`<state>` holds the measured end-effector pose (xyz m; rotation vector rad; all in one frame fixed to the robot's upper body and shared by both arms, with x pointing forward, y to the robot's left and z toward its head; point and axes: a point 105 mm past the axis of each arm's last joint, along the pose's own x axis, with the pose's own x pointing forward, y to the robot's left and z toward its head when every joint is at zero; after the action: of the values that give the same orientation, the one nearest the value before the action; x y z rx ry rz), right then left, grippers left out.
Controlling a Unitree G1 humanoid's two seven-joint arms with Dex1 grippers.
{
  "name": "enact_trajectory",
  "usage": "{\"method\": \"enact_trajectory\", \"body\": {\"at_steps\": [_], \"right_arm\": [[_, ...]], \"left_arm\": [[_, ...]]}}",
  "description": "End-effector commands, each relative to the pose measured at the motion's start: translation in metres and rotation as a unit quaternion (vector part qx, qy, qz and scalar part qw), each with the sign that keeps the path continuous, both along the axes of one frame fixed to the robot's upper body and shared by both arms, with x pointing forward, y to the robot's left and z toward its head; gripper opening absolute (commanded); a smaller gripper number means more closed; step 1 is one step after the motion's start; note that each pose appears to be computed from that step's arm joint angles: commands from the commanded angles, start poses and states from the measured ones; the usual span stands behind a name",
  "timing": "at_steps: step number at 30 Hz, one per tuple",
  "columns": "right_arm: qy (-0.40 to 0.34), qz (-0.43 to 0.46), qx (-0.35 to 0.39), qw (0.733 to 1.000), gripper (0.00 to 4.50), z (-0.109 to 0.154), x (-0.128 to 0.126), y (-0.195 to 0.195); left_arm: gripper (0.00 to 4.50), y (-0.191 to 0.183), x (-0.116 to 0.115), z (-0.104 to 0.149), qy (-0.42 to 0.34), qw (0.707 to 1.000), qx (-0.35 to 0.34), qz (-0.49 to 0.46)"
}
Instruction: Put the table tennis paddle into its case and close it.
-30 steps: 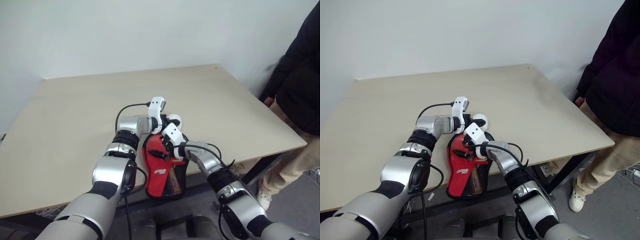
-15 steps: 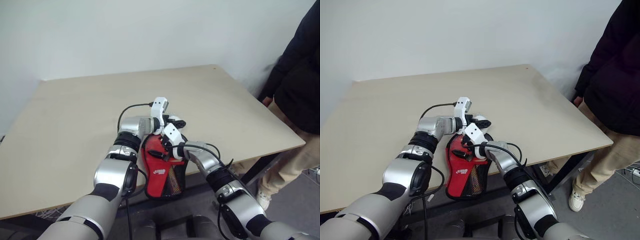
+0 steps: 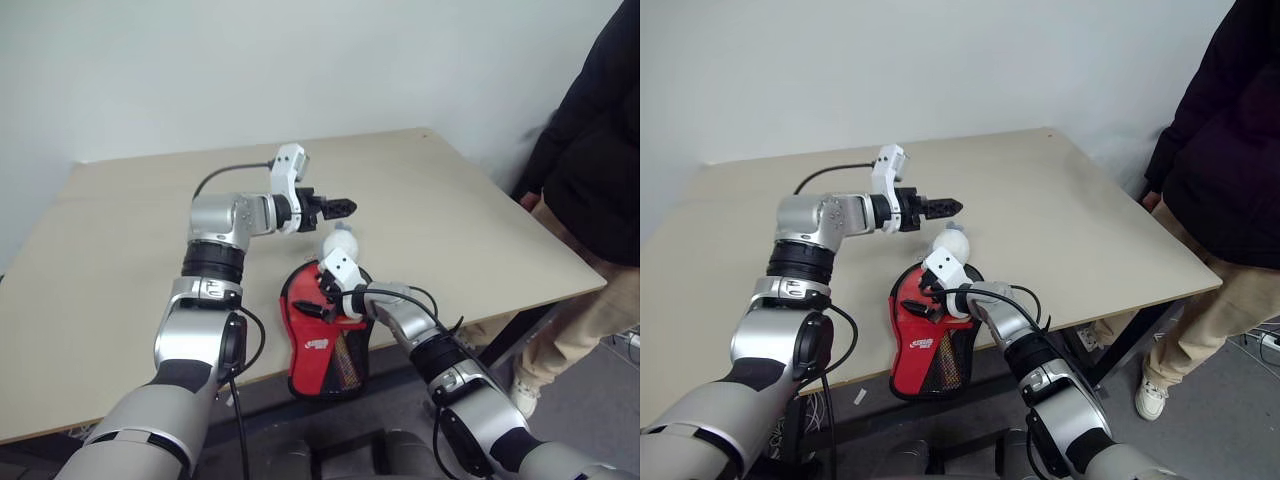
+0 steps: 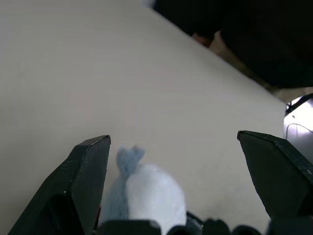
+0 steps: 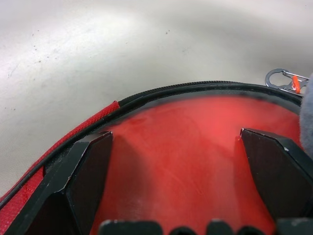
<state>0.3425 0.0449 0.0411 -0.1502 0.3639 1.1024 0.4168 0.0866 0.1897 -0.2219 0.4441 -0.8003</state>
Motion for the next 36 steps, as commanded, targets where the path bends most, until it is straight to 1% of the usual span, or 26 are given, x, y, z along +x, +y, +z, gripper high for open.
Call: {"method": "enact_trajectory", "body": {"at_steps": [1,5,8,11,13,15,17,23,29,36], "right_arm": [[0.078,0.003,-0.047,0.996,4.5,-0.046,-0.02,-0.01],[0.078,0.003,-0.047,0.996,4.5,-0.046,-0.021,-0.011],[0.077,0.001,-0.048,0.996,4.5,-0.046,-0.02,-0.015],[0.077,0.001,-0.047,0.996,4.5,-0.044,-0.02,-0.018],[0.076,0.001,-0.048,0.996,4.5,-0.044,-0.02,-0.02],[0.075,0.001,-0.05,0.996,4.5,-0.043,-0.019,-0.023],[0.075,0.0,-0.051,0.996,4.5,-0.043,-0.018,-0.025],[0.076,-0.002,-0.053,0.996,4.5,-0.041,-0.016,-0.029],[0.083,-0.006,-0.053,0.995,4.5,-0.036,-0.014,-0.041],[0.075,-0.007,-0.056,0.996,4.5,-0.023,-0.012,-0.064]], "left_arm": [[4.46,0.01,-0.011,0.041,-0.06,0.998,-0.014,-0.011],[4.46,0.033,-0.022,0.05,-0.109,0.994,0.008,-0.009],[4.46,0.065,-0.039,0.039,-0.139,0.989,0.04,-0.012],[4.46,0.08,-0.054,0.03,-0.156,0.986,0.054,-0.027],[4.46,0.088,-0.068,0.018,-0.165,0.983,0.069,-0.048],[4.46,0.092,-0.081,0.003,-0.171,0.979,0.089,-0.073],[4.46,0.089,-0.092,-0.007,-0.168,0.977,0.093,-0.094],[4.46,0.078,-0.111,-0.036,-0.16,0.972,0.112,-0.133],[4.46,0.076,-0.116,-0.065,-0.143,0.97,0.137,-0.142],[4.46,0.071,-0.108,-0.083,-0.142,0.968,0.153,-0.139]]}}
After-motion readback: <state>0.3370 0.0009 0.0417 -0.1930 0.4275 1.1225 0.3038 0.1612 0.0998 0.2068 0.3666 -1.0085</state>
